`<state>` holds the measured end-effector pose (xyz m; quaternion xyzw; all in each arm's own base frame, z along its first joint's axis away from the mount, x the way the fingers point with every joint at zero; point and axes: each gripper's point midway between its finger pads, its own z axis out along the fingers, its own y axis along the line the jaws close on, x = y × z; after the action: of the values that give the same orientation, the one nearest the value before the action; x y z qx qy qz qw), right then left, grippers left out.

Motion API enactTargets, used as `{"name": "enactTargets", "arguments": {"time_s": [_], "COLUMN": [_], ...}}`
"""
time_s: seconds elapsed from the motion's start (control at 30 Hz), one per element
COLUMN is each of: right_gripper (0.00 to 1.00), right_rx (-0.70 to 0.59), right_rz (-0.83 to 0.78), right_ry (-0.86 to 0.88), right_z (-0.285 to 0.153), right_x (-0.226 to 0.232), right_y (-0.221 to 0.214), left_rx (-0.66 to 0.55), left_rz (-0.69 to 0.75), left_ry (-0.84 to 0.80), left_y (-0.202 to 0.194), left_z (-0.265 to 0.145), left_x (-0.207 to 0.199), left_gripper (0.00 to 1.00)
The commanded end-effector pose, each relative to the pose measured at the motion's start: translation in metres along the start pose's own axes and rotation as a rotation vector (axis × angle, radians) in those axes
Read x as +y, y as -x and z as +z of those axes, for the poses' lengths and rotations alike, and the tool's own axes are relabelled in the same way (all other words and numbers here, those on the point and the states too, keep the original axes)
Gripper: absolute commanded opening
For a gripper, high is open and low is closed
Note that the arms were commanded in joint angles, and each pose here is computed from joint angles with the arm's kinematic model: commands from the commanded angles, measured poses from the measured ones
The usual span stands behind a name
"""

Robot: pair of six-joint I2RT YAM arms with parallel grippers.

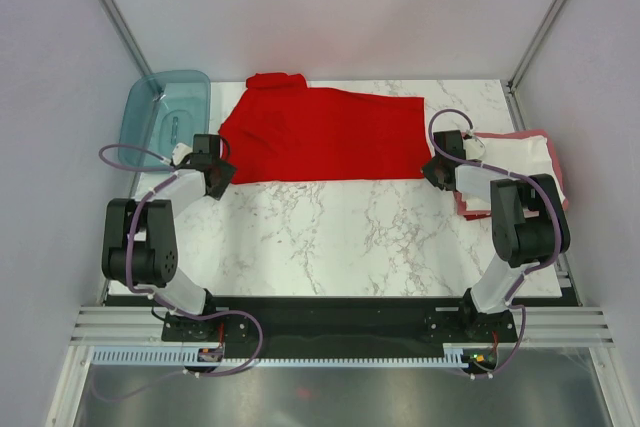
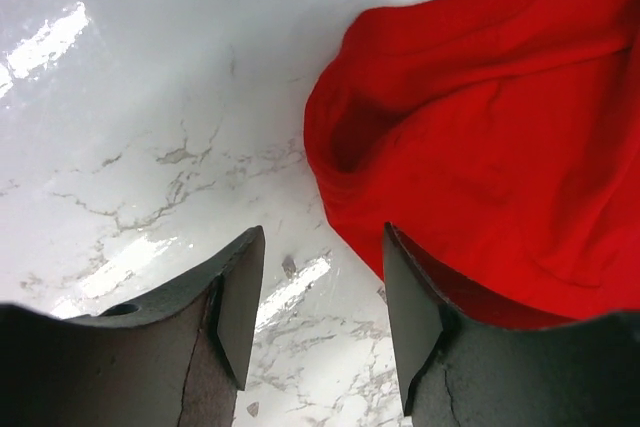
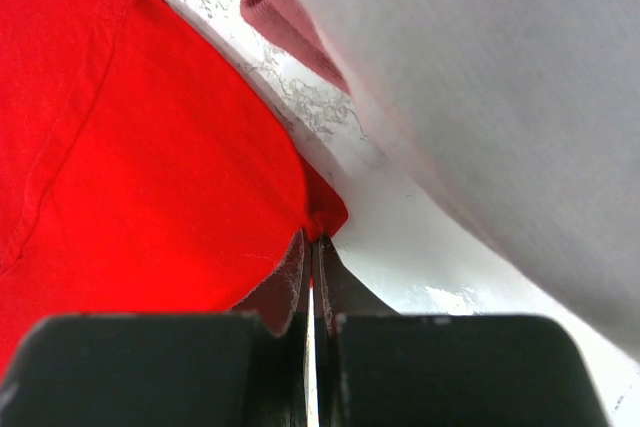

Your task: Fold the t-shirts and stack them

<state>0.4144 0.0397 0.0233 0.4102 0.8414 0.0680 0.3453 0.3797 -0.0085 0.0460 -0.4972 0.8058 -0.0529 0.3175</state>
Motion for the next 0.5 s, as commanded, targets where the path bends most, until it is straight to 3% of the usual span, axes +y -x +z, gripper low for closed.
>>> {"name": "enactTargets", "arguments": {"time_s": [0.0,0.17,0.27,0.37,0.47], "right_gripper": [0.00,0.00,0.00,0.00,0.00], "right_rx": [-0.008,-0.002,0.000,0.003,0.001], "right_rz": [0.019,0.022,0.024,0.026,0.028], "right_ry": [0.013,0.020,0.021,0.020,0.021], "right_z": [-0.007,-0.007,-0.007,-0.008,-0.013], "right_x": [0.001,0.002,0.001,0.000,-0.002], "right_y": [0.005,0.005,0.005,0.005,0.006], "left_rx": [-0.098,-0.105,-0.104,-0.096,-0.108], "left_rz": [-0.073,-0.063,-0.052,-0.059,-0.071], "left_ry": [0.004,0.021,0.036,0.041,0.051], "left_y": [0.020,0.020,0.020,0.021,0.024], "left_z": [0.010,0.027,0.032,0.035,0.027], "left_x": [-0.002,-0.002,0.000,0.002,0.008], "left_gripper": [0.57,0.53,0.33,0.03,0.02]}}
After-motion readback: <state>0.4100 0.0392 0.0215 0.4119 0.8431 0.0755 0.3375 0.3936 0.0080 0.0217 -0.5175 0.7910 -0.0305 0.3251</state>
